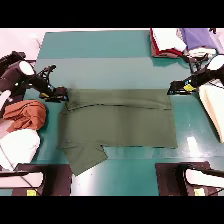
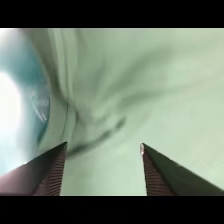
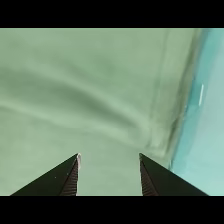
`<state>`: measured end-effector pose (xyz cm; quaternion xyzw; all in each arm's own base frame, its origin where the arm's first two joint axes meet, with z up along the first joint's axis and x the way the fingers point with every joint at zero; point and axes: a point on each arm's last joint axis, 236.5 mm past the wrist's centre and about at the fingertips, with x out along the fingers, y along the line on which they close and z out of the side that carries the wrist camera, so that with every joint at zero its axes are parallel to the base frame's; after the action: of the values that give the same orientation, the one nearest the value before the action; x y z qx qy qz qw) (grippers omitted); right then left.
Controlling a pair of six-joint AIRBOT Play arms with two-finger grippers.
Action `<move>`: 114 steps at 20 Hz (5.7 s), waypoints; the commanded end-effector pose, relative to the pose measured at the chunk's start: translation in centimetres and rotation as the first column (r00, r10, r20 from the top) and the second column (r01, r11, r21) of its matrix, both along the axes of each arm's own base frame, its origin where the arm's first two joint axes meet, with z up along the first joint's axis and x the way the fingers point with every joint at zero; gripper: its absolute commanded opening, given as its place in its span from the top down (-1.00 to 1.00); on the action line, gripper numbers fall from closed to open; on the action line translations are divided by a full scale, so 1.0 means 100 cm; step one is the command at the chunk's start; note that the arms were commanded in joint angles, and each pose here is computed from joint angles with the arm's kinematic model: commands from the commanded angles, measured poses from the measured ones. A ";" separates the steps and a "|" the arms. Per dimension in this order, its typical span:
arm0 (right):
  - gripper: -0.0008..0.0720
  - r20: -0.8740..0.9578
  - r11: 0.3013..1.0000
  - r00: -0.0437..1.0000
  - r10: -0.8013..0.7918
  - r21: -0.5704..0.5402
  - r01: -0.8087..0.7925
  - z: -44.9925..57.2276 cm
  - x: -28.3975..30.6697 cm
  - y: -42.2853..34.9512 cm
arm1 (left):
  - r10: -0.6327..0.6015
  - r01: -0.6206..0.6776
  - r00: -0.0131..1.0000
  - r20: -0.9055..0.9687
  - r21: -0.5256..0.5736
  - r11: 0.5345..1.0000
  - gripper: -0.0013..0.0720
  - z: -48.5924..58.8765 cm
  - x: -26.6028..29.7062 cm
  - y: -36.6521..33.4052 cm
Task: Fold the shirts.
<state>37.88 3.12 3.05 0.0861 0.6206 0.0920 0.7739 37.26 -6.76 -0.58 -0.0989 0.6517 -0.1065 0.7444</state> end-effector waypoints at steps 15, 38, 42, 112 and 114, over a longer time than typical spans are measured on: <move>-0.20 0.196 0.999 0.981 0.000 0.035 -0.007 0.051 -0.048 0.022 | 0.135 -0.174 0.967 -0.214 -0.171 0.970 -0.51 -0.060 -0.220 -0.039; -0.36 -0.443 0.927 0.855 -0.270 0.121 0.355 -0.104 -0.229 -0.039 | 0.054 -0.080 0.990 -0.130 -0.203 0.976 0.88 -0.038 -0.204 -0.044; -0.19 -0.491 0.920 0.840 -0.229 0.173 0.352 -0.123 -0.224 -0.019 | 0.049 -0.074 0.991 -0.125 -0.200 0.977 0.88 -0.039 -0.203 -0.044; 0.93 0.446 0.818 0.863 0.239 0.387 -0.427 0.197 0.041 0.210 | -0.237 0.295 0.939 0.249 -0.232 0.927 0.88 -0.051 0.085 -0.285; 0.92 0.439 0.799 0.856 0.274 0.391 -0.457 0.192 0.039 0.230 | -0.224 0.287 0.934 0.277 -0.211 0.934 0.88 -0.023 0.103 -0.259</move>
<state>42.24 23.47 22.14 0.1379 0.4275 0.3882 0.8047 46.36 -34.79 -5.02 -0.0978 0.5464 -0.3004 0.7756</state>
